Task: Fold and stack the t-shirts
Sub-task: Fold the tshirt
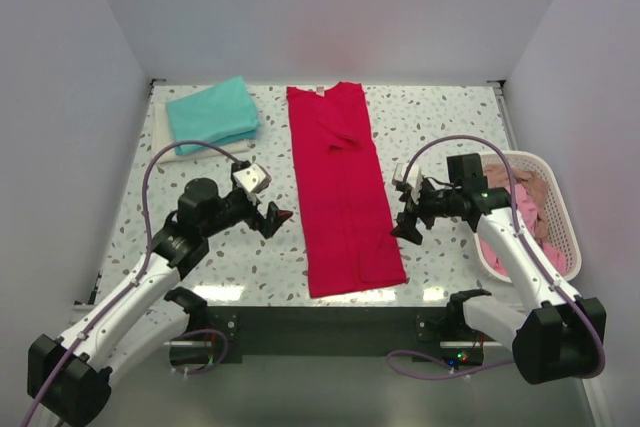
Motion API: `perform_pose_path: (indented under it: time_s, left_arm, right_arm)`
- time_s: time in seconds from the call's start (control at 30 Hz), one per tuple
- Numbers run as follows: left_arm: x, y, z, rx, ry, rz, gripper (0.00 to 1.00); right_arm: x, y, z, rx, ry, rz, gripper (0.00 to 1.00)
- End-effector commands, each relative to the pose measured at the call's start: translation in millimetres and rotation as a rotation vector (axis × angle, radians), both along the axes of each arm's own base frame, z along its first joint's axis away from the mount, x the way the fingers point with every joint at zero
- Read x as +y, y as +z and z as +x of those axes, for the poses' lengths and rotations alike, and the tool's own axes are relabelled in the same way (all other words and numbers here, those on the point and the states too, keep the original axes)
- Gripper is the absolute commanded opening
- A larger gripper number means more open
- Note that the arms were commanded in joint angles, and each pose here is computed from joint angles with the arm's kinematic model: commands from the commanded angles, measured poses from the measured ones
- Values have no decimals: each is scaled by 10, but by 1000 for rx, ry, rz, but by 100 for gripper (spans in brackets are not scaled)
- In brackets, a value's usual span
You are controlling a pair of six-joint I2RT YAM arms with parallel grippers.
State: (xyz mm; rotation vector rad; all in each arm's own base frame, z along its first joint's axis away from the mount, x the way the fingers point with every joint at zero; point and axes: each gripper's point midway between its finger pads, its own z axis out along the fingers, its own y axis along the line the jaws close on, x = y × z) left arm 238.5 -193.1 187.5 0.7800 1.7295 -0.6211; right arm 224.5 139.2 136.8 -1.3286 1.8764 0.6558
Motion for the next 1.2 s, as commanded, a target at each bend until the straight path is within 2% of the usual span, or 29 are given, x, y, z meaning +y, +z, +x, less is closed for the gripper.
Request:
perform_pose_path:
  time_s: [0.0,1.17]
  left_arm:
    - [-62,167,5,-74,-27,-55,100]
    - [-70,228,-42,-116,-41,-63,100]
  right_arm:
    - [15,45,49,-45,0,6,99]
    - [22,-3,-23,-31,23,6,99]
